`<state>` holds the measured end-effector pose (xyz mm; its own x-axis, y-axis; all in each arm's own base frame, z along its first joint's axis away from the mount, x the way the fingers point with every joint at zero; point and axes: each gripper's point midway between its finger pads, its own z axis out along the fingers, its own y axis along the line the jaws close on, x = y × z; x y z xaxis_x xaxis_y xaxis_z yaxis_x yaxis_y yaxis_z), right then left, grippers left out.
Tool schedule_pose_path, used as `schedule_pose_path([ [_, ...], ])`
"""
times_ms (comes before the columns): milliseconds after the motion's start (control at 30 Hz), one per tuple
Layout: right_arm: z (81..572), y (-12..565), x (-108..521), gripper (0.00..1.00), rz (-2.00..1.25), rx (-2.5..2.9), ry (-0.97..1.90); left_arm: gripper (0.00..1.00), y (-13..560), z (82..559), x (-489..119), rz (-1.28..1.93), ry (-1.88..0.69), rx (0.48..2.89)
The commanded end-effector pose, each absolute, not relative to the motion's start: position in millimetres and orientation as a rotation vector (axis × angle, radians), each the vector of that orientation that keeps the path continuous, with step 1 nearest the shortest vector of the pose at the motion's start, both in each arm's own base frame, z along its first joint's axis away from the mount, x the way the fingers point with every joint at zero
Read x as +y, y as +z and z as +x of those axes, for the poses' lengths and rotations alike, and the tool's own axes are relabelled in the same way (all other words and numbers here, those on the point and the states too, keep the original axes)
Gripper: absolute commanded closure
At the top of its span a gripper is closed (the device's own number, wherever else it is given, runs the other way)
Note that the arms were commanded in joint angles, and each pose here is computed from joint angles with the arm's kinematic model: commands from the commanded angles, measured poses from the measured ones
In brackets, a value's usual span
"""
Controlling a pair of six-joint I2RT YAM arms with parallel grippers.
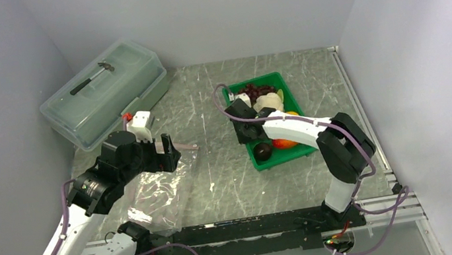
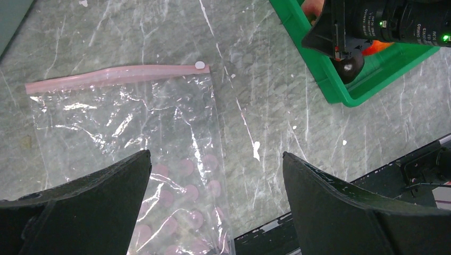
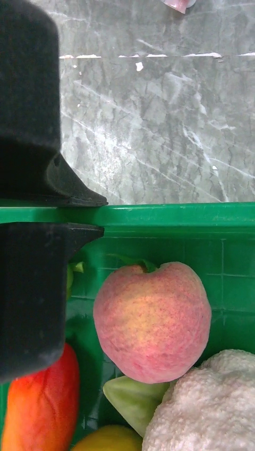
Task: Place the food in the zip-top bag and seal the zipper
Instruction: Move the bin to the center of the board.
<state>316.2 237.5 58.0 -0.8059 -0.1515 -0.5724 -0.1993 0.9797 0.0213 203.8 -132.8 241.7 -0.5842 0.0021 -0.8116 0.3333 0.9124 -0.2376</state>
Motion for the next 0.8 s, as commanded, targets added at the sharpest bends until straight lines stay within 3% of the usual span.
schedule_pose_path([
  [0, 320.5, 66.8, 228.2, 1.0, -0.136, 2.495, 0.075, 0.01, 246.7, 203.6, -133.4, 0.237, -0.467, 2.141],
  [467, 315.2, 71.8, 212.5, 0.99, 0.01, 2.493, 0.02, 0.01, 241.7, 206.6, -130.2, 0.201, -0.439, 2.165],
  [567, 316.6, 75.5, 215.7, 0.66, 0.014, 2.488, 0.036, 0.01, 233.7, 210.8, -127.1, 0.176, -0.401, 2.193],
  [633, 317.9, 82.6, 217.9, 0.53, 0.016, 2.473, 0.059, 0.01, 228.0, 211.9, -125.7, 0.176, -0.372, 2.23],
  [767, 317.4, 99.8, 219.6, 0.44, 0.015, 2.451, 0.098, 0.01, 216.6, 213.9, -131.3, 0.2, -0.37, 2.285],
])
